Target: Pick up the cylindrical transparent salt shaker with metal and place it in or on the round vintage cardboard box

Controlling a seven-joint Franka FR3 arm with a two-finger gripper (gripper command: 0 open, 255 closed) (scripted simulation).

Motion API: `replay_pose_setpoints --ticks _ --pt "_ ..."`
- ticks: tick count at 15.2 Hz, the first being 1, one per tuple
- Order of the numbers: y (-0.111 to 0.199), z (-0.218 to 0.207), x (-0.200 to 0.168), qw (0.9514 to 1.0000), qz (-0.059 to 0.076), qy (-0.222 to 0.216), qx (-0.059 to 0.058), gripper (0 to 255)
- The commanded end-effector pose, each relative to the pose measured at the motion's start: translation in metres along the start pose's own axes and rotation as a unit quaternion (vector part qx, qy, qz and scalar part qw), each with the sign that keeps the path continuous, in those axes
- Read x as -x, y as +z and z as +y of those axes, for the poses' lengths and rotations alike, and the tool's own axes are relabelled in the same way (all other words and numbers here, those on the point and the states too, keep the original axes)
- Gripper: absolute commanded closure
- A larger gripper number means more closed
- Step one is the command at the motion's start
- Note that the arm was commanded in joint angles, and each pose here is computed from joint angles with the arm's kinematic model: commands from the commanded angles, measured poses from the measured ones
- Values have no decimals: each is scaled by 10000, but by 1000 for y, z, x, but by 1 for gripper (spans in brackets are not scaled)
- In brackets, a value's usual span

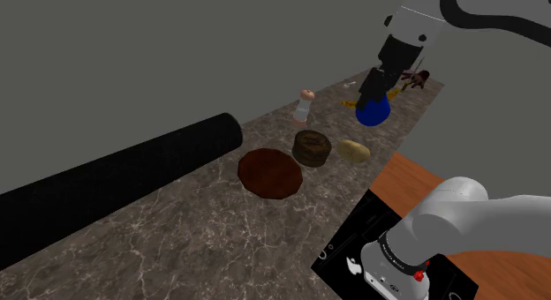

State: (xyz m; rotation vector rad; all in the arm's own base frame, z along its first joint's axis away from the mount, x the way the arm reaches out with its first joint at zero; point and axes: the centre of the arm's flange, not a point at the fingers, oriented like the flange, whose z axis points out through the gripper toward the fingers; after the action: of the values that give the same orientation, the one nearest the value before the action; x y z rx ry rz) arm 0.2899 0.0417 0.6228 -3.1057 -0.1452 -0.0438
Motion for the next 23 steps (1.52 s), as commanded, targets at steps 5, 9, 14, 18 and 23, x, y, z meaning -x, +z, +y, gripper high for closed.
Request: replay_pose_setpoints --ticks 5,9,14,18,23 --pt "21 29 -38 10000 19 -18 10 0" --pt "42 58 -76 10000 39 -35 21 0" --pt "68 94 -123 10000 63 -57 33 0" --pt "89 123 -162 9999 82 -74 44 0" --pt "114 159 -210 9999 106 -96 57 0"
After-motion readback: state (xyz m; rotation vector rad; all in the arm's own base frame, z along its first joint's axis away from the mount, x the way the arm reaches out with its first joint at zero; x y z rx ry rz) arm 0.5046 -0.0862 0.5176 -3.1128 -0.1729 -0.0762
